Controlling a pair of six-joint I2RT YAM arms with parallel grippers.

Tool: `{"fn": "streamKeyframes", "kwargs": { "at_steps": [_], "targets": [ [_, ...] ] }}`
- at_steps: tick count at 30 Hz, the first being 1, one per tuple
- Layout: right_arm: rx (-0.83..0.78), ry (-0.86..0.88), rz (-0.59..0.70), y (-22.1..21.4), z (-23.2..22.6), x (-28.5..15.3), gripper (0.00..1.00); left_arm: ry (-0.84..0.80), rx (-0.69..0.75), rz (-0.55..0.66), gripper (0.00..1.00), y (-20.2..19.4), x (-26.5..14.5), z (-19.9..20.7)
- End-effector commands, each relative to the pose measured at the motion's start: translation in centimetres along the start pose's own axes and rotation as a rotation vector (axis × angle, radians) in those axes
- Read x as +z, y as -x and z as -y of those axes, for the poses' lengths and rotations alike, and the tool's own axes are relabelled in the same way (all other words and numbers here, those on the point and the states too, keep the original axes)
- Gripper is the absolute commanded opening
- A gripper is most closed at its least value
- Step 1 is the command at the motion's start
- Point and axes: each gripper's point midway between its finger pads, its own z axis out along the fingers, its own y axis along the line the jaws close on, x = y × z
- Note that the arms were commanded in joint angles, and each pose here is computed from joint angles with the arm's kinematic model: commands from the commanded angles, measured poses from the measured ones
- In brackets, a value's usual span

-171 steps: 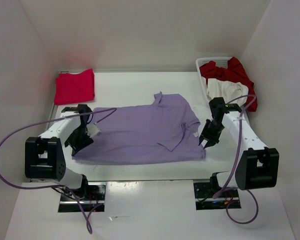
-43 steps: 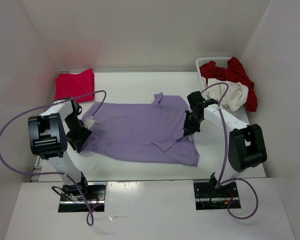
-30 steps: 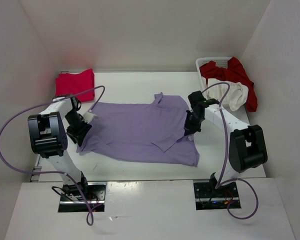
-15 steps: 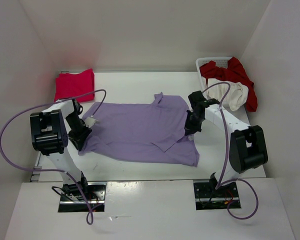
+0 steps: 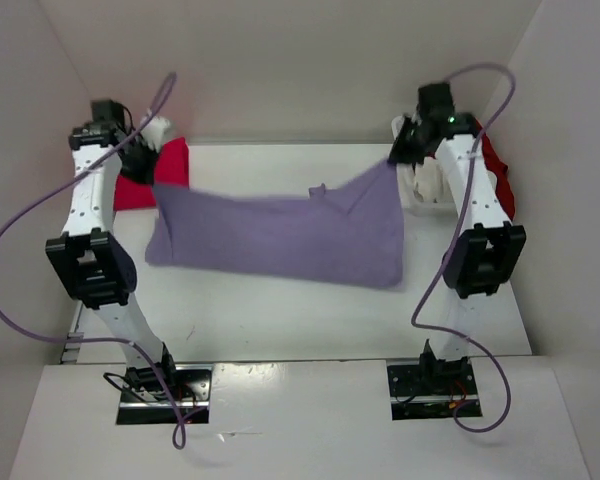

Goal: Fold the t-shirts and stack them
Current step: Flatten out the tshirt

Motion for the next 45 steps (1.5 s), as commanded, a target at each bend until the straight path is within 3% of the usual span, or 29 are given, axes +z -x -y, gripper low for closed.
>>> {"fn": "streamKeyframes", "kwargs": {
  "at_steps": [1, 4, 7, 9, 11, 15, 16, 18, 19, 20, 21, 22, 25, 26, 28, 33, 39, 45],
  "targets": [
    [-0.042, 0.128, 0.520, 14.3, -4.8, -14.5, 0.00, 0.272, 0.071, 0.558, 0.00, 12.0, -15.6, -2.2],
    [-0.020, 0.310, 0.734, 17.5, -7.7, -23.1, 0.00, 0.354, 0.126, 0.727, 0.00, 15.1, -22.3, -2.0],
    [-0.031, 0.340, 0.796, 17.0, -8.1, -26.5, 0.00, 0.350, 0.192, 0.754, 0.00, 15.0, -23.5, -0.9],
    [-0.044, 0.342, 0.810, 15.6, -7.8, -28.4, 0.00, 0.318, 0.209, 0.707, 0.00, 13.7, -21.5, -0.5],
    [-0.040, 0.295, 0.724, 13.9, -6.5, -25.8, 0.00, 0.304, 0.261, 0.691, 0.00, 12.4, -21.0, 0.7],
    [0.012, 0.236, 0.609, 7.9, -3.2, -22.3, 0.00, 0.230, 0.298, 0.537, 0.00, 7.1, -14.9, 2.5],
    [0.034, 0.217, 0.560, 4.9, -1.6, -20.3, 0.00, 0.181, 0.291, 0.456, 0.00, 4.2, -11.8, 3.8],
    [0.096, 0.205, 0.426, -0.6, 0.6, -16.2, 0.00, 0.180, 0.313, 0.383, 0.00, 1.2, -9.4, 4.6],
    [0.113, 0.225, 0.384, -2.3, 0.8, -14.7, 0.00, 0.110, 0.311, 0.289, 0.00, -2.1, -5.7, 6.1],
    [0.126, 0.246, 0.321, -4.4, 0.8, -13.1, 0.00, 0.094, 0.331, 0.236, 0.01, -4.0, -4.3, 6.4],
    [0.142, 0.256, 0.175, -9.0, 1.3, -9.5, 0.00, 0.102, 0.333, 0.192, 0.03, -5.3, -3.1, 6.6],
    [0.179, 0.272, 0.140, -10.8, 1.3, -8.7, 0.00, 0.094, 0.349, 0.161, 0.05, -6.4, -1.7, 6.9],
    [0.207, 0.224, 0.005, -16.3, 2.6, -4.5, 0.00, 0.026, 0.367, 0.019, 0.46, -11.1, 2.0, 8.6],
    [0.215, 0.213, -0.020, -17.4, 2.9, -3.8, 0.00, 0.014, 0.375, -0.015, 0.54, -11.9, 2.7, 8.7],
    [0.209, 0.198, -0.035, -18.0, 3.1, -3.5, 0.00, 0.027, 0.368, -0.089, 0.59, -13.6, 3.1, 8.4],
    [0.200, 0.190, -0.027, -17.8, 3.2, -3.7, 0.00, 0.084, 0.315, -0.079, 0.62, -13.2, 1.7, 6.8],
    [0.193, 0.179, -0.040, -17.9, 3.3, -3.5, 0.00, 0.233, 0.110, -0.012, 0.62, -8.2, 1.9, 1.6],
    [0.195, 0.165, -0.041, -17.7, 3.4, -3.4, 0.00, 0.068, -0.045, -0.026, 0.53, -6.7, 7.0, 0.6]
  ]
}}
